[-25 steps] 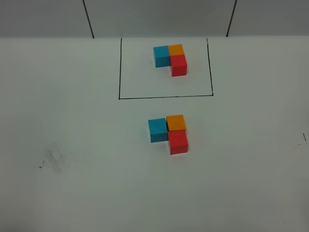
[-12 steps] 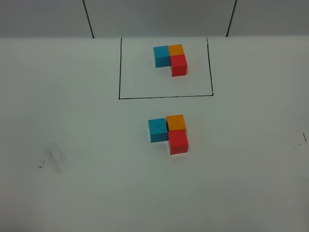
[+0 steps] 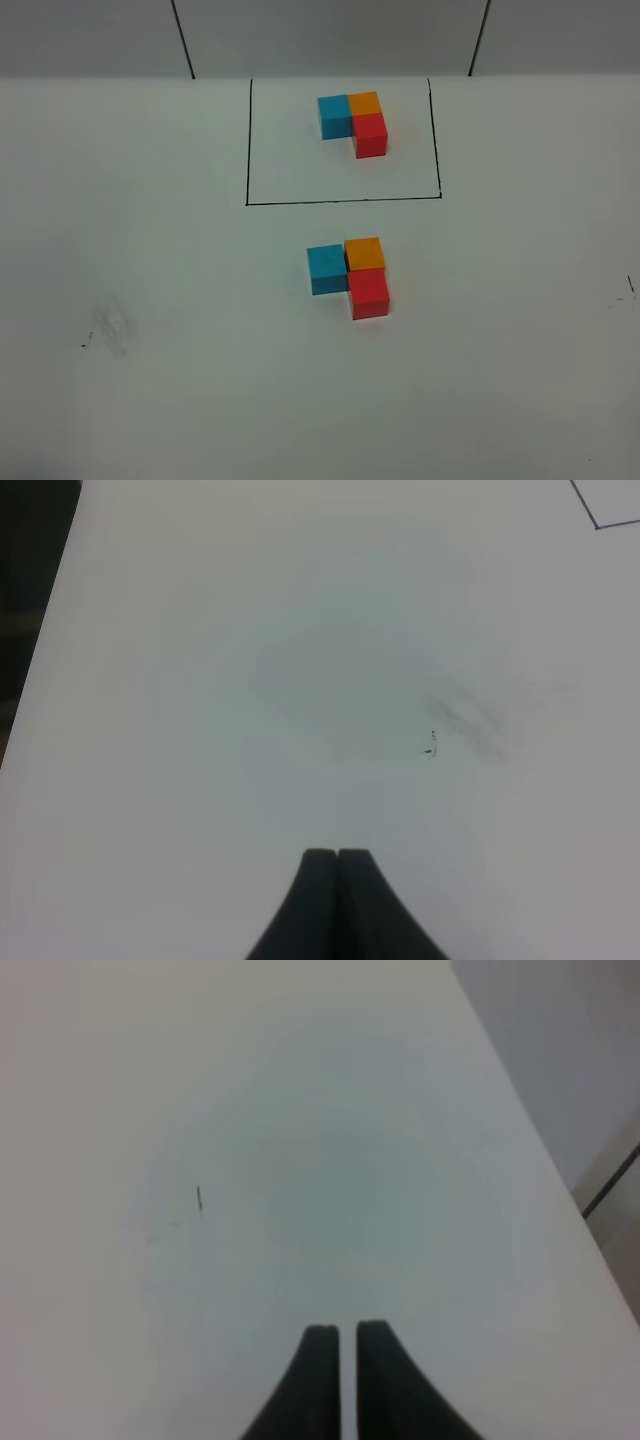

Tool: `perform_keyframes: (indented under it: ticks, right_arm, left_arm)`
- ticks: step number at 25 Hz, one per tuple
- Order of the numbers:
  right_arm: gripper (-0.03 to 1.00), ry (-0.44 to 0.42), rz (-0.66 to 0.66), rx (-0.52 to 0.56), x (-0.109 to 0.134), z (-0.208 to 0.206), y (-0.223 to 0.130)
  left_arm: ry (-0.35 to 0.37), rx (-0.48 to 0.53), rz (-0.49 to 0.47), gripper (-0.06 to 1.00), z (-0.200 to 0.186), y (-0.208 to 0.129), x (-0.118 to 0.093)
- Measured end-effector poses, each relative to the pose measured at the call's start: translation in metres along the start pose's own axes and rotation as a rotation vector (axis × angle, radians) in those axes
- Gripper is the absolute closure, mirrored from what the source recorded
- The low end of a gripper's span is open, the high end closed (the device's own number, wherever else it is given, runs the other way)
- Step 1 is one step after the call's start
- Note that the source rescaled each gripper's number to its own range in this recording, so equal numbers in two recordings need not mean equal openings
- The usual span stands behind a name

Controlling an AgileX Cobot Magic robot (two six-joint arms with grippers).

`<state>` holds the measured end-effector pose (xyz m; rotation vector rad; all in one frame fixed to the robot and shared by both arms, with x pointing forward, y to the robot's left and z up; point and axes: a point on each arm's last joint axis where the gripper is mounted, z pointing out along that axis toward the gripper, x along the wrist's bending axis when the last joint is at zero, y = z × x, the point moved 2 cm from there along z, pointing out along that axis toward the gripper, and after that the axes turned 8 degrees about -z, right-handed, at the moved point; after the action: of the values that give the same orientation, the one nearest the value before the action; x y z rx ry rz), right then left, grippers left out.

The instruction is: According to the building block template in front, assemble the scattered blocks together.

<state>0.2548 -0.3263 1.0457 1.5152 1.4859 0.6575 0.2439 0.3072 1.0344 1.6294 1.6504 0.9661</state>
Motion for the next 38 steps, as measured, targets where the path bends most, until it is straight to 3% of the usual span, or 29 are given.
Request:
perform_keyframes:
  ticks: [6, 38]
  right_arm:
    - [0.96, -0.015, -0.001, -0.043, -0.0012, -0.0057, -0.0022]
    - [0.96, -0.015, -0.003, -0.047, -0.0013, -0.0061, -0.0022]
  left_arm:
    - [0.0, 0.0, 0.0, 0.94, 0.0, 0.0, 0.0]
    - [0.0, 0.0, 0.0, 0.94, 0.0, 0.0, 0.0]
